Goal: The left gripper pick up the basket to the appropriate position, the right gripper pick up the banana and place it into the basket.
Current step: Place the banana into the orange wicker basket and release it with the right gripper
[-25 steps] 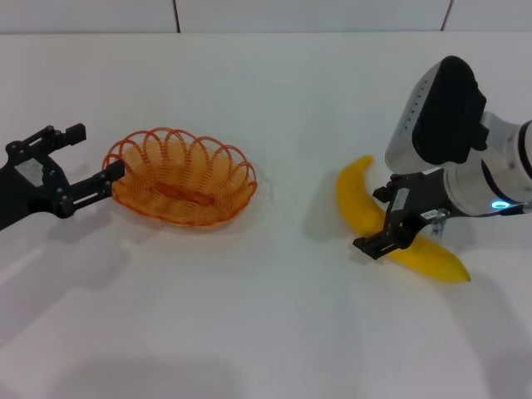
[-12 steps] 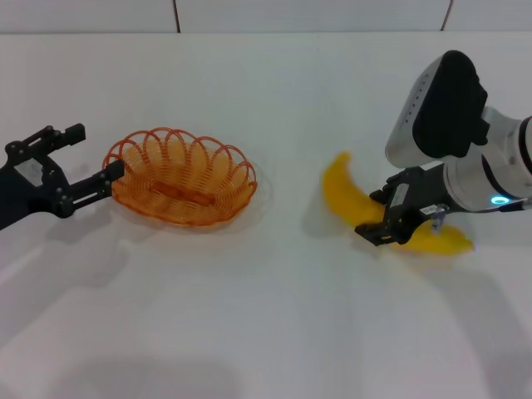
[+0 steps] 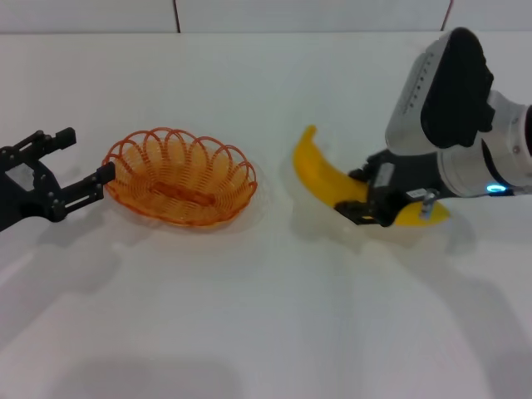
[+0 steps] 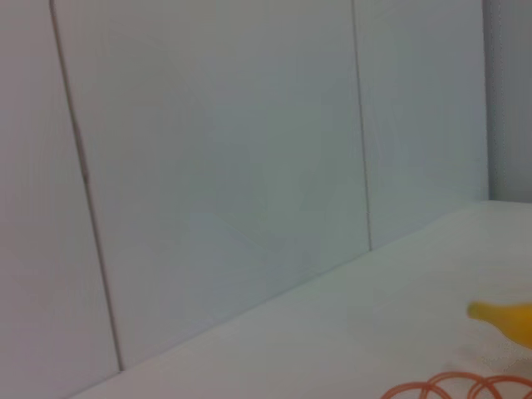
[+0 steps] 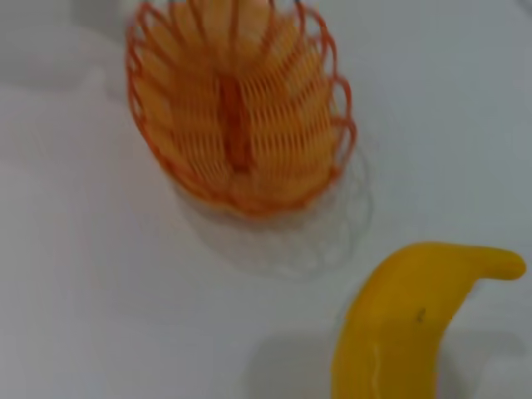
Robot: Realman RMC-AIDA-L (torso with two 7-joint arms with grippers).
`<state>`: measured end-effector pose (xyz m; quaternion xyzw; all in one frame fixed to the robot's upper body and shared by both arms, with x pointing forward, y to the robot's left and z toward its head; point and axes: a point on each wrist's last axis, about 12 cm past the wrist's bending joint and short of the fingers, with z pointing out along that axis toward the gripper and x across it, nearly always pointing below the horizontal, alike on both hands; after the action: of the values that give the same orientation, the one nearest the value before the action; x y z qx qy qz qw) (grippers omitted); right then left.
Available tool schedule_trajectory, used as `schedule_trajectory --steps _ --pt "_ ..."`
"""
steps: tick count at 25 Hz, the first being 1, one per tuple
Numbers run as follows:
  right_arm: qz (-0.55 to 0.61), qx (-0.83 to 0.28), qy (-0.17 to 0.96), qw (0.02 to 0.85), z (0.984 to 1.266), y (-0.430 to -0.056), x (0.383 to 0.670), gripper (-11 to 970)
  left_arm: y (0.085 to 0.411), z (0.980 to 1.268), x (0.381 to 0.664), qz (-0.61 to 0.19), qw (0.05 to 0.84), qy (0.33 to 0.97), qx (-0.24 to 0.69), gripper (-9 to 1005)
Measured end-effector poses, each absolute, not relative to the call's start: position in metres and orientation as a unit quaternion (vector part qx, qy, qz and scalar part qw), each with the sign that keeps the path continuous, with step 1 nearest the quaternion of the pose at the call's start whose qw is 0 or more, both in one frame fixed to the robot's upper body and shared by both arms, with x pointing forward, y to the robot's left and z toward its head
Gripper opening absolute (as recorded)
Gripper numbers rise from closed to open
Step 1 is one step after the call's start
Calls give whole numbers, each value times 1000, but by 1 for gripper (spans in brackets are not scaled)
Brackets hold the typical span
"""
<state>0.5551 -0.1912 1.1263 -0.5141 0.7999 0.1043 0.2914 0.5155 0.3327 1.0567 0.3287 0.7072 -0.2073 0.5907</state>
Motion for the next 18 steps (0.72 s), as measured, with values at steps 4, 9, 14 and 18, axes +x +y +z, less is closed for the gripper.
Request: schedule_trajectory --steps 4,9,14,18 --pt "129 -532 773 321 1135 -182 554 489 335 1055 512 -206 592 710 322 800" --pt "153 -556 736 354 1142 -168 555 490 335 1054 511 -205 591 710 322 800" --pt "174 -574 705 379 1150 -151 558 491 334 1051 510 -208 589 712 319 800" --pt "172 -587 688 392 1151 -134 560 492 333 1050 509 -208 589 712 321 800"
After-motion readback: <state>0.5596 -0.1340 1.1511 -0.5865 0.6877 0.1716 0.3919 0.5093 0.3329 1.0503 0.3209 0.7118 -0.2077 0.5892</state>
